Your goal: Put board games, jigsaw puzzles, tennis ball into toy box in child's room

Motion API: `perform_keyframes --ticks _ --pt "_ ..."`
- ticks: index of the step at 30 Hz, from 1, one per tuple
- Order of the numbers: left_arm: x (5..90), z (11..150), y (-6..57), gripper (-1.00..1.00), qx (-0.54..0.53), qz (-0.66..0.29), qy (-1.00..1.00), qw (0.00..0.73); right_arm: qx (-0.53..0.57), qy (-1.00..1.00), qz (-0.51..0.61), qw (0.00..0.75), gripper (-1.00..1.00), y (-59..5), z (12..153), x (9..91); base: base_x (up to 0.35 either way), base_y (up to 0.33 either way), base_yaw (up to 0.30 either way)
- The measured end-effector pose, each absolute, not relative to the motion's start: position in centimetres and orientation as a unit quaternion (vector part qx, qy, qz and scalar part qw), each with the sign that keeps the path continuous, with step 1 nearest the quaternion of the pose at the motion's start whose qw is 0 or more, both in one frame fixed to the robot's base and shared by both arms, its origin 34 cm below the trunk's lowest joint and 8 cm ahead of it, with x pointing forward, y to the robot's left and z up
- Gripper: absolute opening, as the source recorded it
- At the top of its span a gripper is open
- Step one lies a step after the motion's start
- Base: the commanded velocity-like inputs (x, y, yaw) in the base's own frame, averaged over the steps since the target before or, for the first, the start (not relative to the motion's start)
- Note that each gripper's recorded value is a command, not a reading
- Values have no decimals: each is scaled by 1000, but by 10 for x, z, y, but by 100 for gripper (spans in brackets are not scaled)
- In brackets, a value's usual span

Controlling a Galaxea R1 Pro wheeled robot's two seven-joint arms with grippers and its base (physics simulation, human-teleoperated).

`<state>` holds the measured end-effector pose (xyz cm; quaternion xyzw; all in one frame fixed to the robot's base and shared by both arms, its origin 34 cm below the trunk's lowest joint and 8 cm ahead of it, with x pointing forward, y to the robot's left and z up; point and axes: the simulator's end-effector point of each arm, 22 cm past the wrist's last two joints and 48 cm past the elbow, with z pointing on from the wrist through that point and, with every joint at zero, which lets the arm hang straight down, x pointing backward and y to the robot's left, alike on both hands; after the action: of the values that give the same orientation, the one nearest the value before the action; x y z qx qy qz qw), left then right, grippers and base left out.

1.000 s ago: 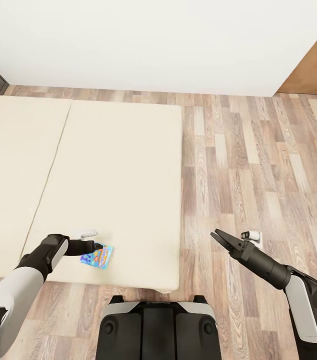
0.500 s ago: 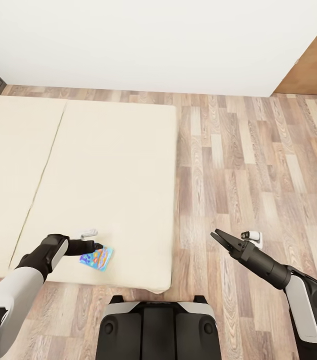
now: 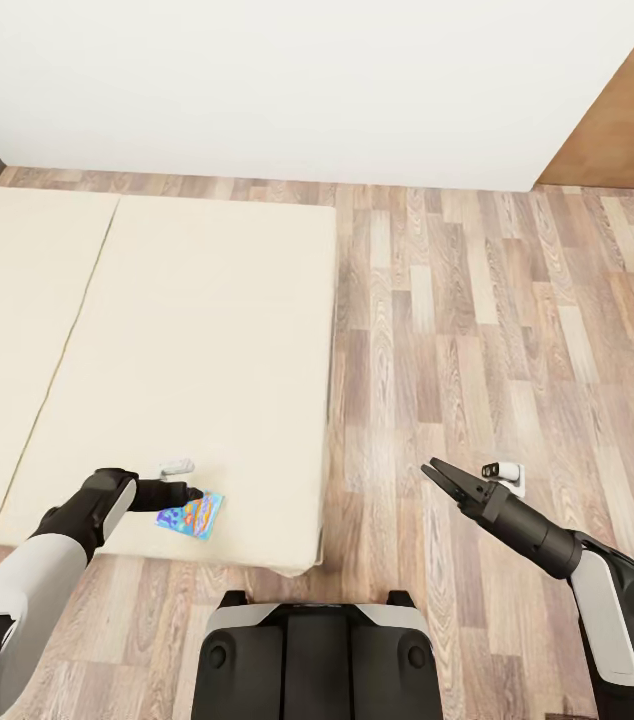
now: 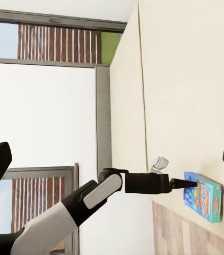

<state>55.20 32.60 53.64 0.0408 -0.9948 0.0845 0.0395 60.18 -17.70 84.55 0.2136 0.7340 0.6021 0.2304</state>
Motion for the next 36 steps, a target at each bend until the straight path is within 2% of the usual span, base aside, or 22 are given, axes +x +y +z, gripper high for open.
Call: perform_keyframes --ticks 17,36 --pt "551 543 374 100 44 53 -997 38 214 734 602 230 100 -177 846 602 -29 -134 0" --pt "551 543 373 100 45 53 -997 38 214 734 602 230 100 -177 846 602 0 11 0"
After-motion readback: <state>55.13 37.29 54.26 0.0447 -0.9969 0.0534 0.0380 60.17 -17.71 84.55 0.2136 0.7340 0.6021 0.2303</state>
